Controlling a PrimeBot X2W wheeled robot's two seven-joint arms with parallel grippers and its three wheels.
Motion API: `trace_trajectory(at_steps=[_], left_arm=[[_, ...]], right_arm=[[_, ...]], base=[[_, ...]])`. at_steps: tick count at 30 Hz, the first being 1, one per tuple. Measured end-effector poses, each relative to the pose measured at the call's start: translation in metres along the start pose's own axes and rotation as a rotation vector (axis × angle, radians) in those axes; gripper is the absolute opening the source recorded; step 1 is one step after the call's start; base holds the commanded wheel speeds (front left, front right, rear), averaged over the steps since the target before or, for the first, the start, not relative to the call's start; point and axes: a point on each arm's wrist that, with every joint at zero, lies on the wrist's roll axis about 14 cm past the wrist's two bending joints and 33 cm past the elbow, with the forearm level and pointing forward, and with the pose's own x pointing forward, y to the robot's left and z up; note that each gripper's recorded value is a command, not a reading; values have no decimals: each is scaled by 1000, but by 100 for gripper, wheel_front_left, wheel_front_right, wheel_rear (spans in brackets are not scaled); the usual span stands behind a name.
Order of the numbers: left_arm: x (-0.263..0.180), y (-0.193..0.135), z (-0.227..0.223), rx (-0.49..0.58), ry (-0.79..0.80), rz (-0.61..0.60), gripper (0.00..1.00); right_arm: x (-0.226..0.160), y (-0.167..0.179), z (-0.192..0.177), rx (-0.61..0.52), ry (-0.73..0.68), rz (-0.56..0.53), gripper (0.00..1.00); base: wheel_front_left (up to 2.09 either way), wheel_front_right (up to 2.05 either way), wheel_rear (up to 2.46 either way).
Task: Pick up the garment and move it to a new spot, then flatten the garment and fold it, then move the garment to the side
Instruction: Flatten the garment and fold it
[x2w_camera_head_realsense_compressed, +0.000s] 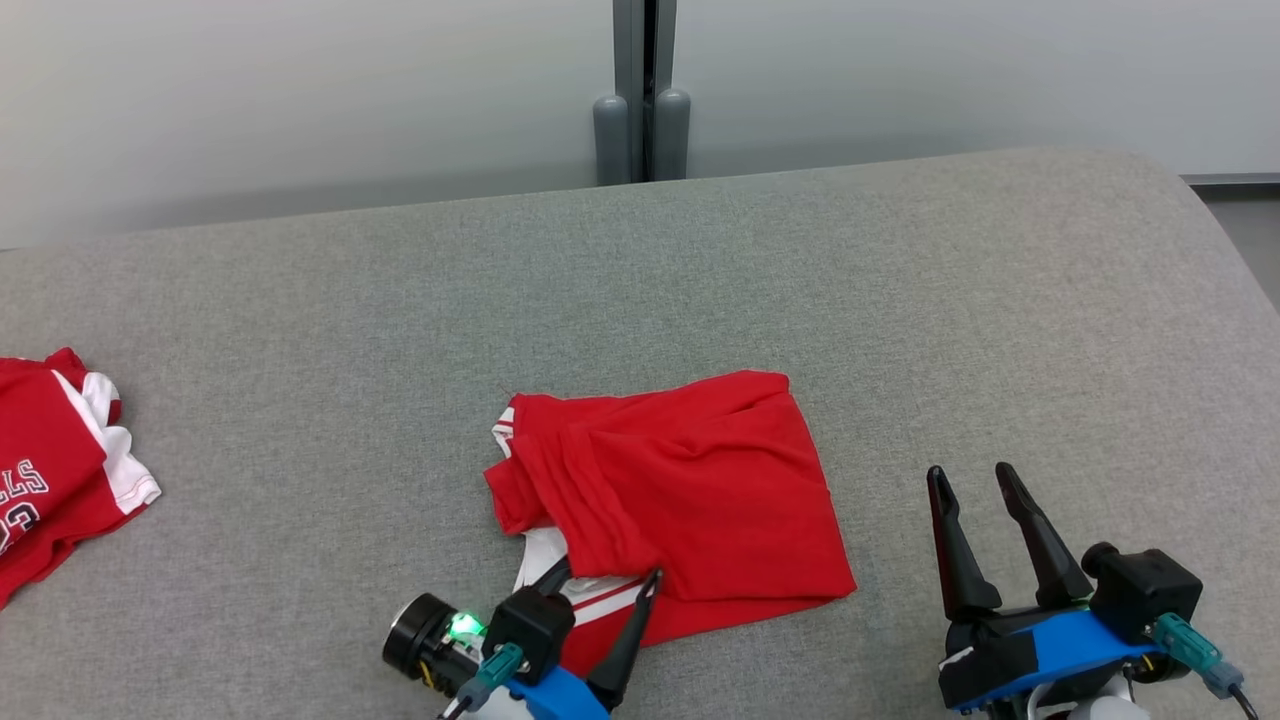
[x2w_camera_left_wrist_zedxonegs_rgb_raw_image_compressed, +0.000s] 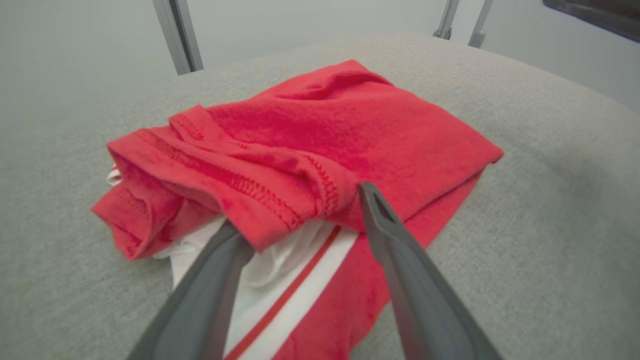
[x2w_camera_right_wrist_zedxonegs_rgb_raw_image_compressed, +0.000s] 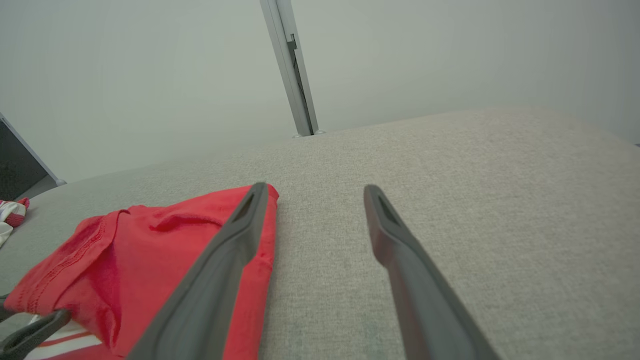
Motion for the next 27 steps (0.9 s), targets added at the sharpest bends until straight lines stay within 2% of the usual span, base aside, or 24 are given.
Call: trace_trajectory(at_steps=[1,2,3,4,5,12,22,23,24,25,27], left_arm=[[2,-2,1,-5,-1,-7,94],[4,-3,3,-14,-6,-8,43],[6,-3,5,-19,-11,-10,17],[7,-3,7,-23,-16,-9,17],[8,-2,8,-30,-21,-7,0],[-5,7,26,-50,-90,35,0],[-46,1,-18,-136,0,83,0],[-48,0,-23,-146,13,84,4],[-48,0,-24,-155,14,88,88],[-48,0,-23,-158,11,93,100],[-48,5,-18,-169,-7,109,100]], right_arm=[[1,0,0,0,0,1,100],[1,0,0,0,0,1,100],[2,0,-1,1,2,1,100],[2,0,-1,1,3,1,100],[2,0,-1,1,3,1,100],[2,4,-1,4,2,11,100],[5,11,-10,8,29,32,100],[6,12,-11,9,31,34,100],[6,12,-11,9,33,35,100],[6,12,-12,9,35,36,100],[7,12,-13,9,38,36,100]], base=[[0,0,0],[0,0,0],[0,0,0],[0,0,0],[0,0,0],[0,0,0],[0,0,0],[0,0,0],[0,0,0],[0,0,0],[0,0,0]])
